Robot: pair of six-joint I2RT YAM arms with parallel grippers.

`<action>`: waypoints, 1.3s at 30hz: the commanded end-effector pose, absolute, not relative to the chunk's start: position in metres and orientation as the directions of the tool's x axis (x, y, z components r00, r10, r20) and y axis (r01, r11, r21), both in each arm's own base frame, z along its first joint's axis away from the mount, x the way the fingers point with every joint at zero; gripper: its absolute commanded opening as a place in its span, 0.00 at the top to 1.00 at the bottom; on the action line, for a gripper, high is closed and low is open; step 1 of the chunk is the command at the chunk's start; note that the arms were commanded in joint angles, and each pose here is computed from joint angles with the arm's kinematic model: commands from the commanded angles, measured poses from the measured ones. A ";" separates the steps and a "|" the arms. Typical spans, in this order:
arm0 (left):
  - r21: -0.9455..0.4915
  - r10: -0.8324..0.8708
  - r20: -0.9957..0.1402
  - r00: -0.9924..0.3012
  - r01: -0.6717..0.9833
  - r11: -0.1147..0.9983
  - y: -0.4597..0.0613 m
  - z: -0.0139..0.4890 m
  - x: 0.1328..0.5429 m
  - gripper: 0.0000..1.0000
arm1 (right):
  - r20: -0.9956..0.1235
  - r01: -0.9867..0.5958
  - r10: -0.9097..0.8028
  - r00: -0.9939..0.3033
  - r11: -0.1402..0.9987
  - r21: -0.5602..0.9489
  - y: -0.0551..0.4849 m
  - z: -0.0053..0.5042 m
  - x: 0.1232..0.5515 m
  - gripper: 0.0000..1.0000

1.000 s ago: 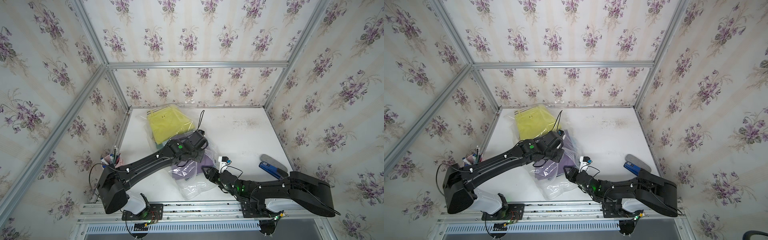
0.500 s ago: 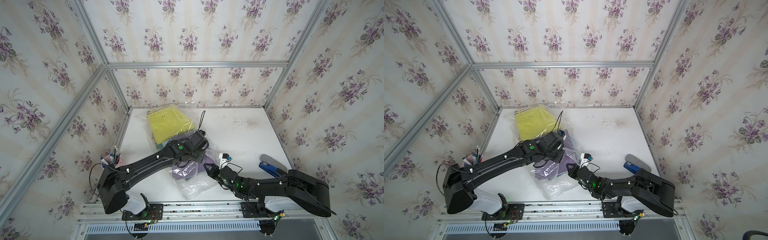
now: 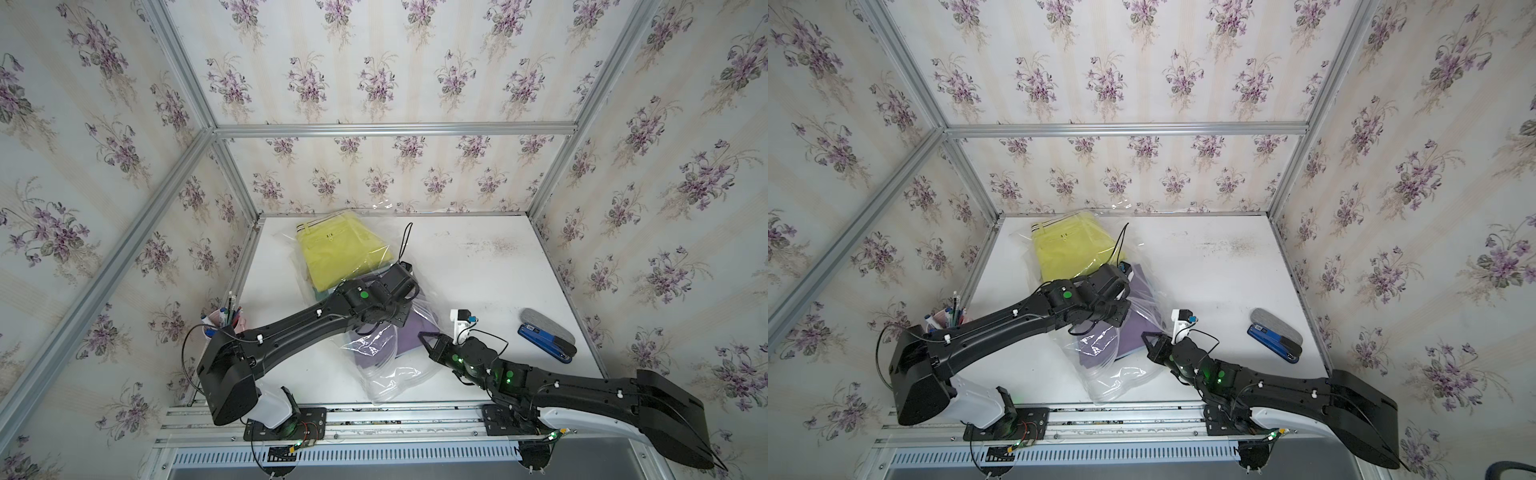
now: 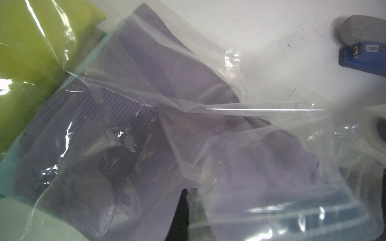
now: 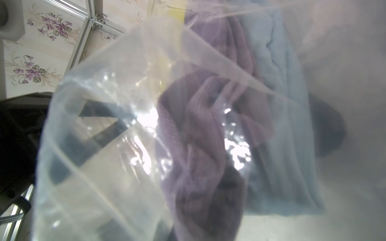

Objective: Take the trousers out of the vacuum bag
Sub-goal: Take out the trousers from the vacuum bag.

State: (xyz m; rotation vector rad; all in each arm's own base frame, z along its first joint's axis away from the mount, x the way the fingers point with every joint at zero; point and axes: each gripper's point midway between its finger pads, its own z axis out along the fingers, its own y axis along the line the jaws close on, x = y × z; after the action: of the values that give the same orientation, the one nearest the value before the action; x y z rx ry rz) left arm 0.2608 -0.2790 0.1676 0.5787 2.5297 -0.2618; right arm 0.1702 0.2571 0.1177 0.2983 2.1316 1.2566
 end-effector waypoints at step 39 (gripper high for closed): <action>-0.095 0.325 -0.549 -0.770 0.443 0.891 -0.285 0.165 0.259 1.00 | -0.492 -0.146 0.508 -0.707 0.576 0.805 0.249 0.103 0.221 0.42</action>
State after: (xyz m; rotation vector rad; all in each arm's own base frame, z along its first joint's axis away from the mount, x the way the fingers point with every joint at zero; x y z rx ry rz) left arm 0.2559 -0.2863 0.1619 0.5762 2.5332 -0.3032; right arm 0.2170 0.2420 0.0931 0.3133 2.1140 1.1151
